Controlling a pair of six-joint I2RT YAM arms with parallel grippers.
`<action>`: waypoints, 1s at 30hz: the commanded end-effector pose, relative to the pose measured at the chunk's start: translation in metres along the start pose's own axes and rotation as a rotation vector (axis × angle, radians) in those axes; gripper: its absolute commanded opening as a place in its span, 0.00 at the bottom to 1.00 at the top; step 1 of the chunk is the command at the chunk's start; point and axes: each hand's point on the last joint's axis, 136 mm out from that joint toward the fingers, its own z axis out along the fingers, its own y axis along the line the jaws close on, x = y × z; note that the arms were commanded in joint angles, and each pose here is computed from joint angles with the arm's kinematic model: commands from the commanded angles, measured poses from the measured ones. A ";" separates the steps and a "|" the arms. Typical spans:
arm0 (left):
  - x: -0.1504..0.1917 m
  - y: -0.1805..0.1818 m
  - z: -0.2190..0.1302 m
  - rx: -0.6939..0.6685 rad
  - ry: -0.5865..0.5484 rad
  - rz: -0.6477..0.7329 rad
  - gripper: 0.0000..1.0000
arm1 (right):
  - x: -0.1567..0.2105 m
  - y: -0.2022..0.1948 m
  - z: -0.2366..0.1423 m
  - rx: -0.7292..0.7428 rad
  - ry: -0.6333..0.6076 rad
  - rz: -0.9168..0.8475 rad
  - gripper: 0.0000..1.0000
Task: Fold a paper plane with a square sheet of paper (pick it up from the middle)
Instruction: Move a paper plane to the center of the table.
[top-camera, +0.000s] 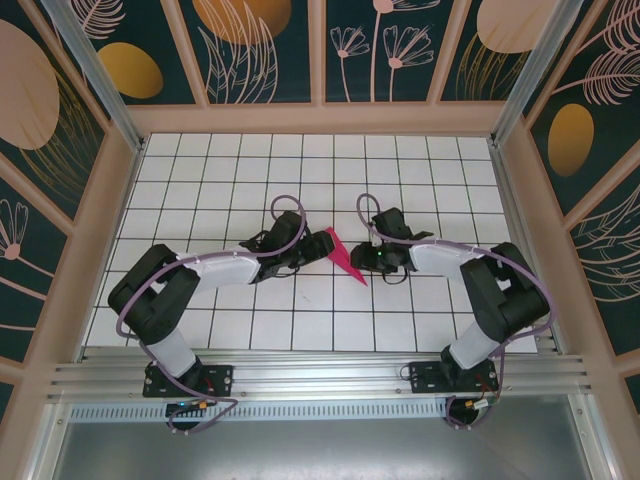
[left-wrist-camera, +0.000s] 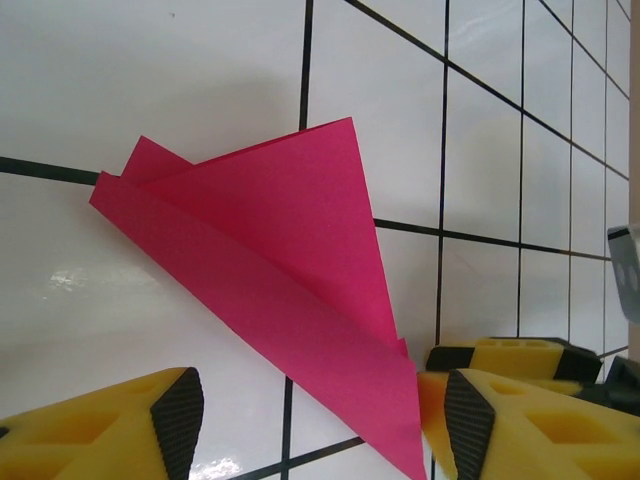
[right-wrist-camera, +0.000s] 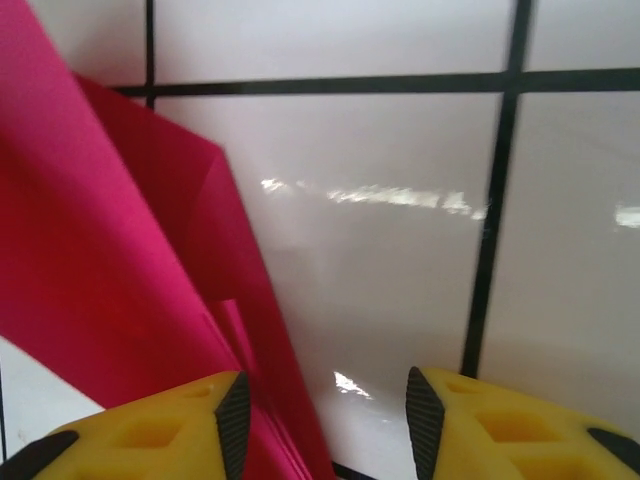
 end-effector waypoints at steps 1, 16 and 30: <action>0.006 -0.005 0.002 0.039 0.010 -0.027 0.69 | -0.001 0.005 -0.004 0.019 -0.002 -0.057 0.51; 0.034 -0.003 0.003 0.147 0.071 -0.133 0.51 | 0.013 0.016 0.002 0.050 0.018 -0.102 0.54; 0.042 0.014 0.021 0.121 0.078 -0.186 0.30 | 0.015 0.021 0.003 0.057 0.014 -0.109 0.54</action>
